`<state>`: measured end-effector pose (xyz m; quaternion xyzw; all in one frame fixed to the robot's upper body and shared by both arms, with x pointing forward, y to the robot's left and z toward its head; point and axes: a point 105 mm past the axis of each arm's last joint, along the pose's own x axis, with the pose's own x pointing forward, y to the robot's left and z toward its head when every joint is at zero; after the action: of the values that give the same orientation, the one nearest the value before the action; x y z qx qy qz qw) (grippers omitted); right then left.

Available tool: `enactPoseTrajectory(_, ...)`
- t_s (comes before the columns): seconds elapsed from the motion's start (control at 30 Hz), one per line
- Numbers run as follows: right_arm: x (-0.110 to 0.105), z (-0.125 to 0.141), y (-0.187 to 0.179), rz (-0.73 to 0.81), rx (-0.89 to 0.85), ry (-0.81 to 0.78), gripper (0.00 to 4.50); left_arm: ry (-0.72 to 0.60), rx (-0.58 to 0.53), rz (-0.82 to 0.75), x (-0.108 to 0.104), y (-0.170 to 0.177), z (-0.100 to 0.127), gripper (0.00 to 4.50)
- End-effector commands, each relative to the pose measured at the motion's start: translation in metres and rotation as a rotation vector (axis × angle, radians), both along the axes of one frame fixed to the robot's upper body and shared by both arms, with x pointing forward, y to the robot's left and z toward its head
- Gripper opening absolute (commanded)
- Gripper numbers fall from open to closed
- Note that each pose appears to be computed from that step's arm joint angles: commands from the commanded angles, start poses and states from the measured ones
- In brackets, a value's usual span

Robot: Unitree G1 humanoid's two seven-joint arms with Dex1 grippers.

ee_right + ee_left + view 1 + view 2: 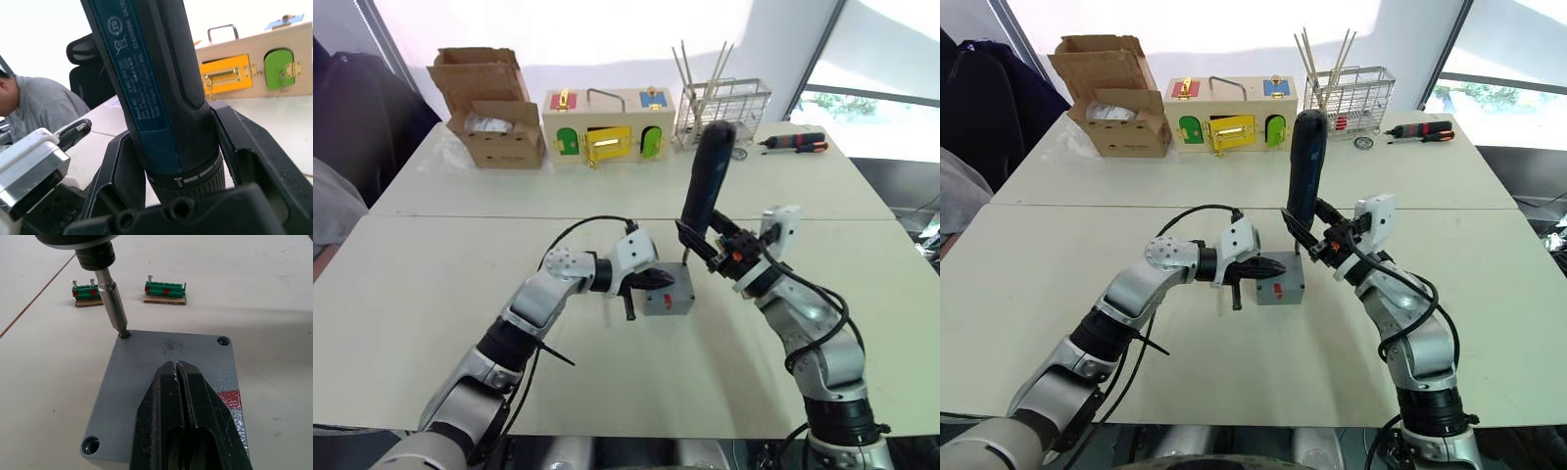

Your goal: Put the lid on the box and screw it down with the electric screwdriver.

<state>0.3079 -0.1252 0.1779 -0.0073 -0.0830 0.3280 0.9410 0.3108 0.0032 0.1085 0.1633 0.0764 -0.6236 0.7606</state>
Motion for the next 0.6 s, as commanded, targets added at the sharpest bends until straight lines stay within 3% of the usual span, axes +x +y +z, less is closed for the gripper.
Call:
enactPoseTrajectory(0.03,0.000,0.015,-0.008,0.020,0.028,0.060,1.82,0.049,0.073,0.027,0.000,0.012,-0.024,0.00)
enactPoseTrajectory(0.2,0.002,0.077,-0.025,0.049,0.226,0.017,1.82,0.012,0.020,0.012,-0.002,0.010,-0.008,0.00)
enactPoseTrajectory(0.37,0.000,0.094,-0.032,0.098,0.311,0.048,1.82,0.016,-0.065,0.012,-0.004,0.006,0.012,0.00)
enactPoseTrajectory(0.5,0.019,0.112,-0.055,-0.030,0.340,0.081,1.82,-0.014,-0.219,0.034,-0.001,0.015,0.061,0.00)
enactPoseTrajectory(0.6,0.023,0.123,-0.066,-0.062,0.333,0.117,1.82,-0.004,-0.288,0.029,0.000,0.017,0.081,0.00)
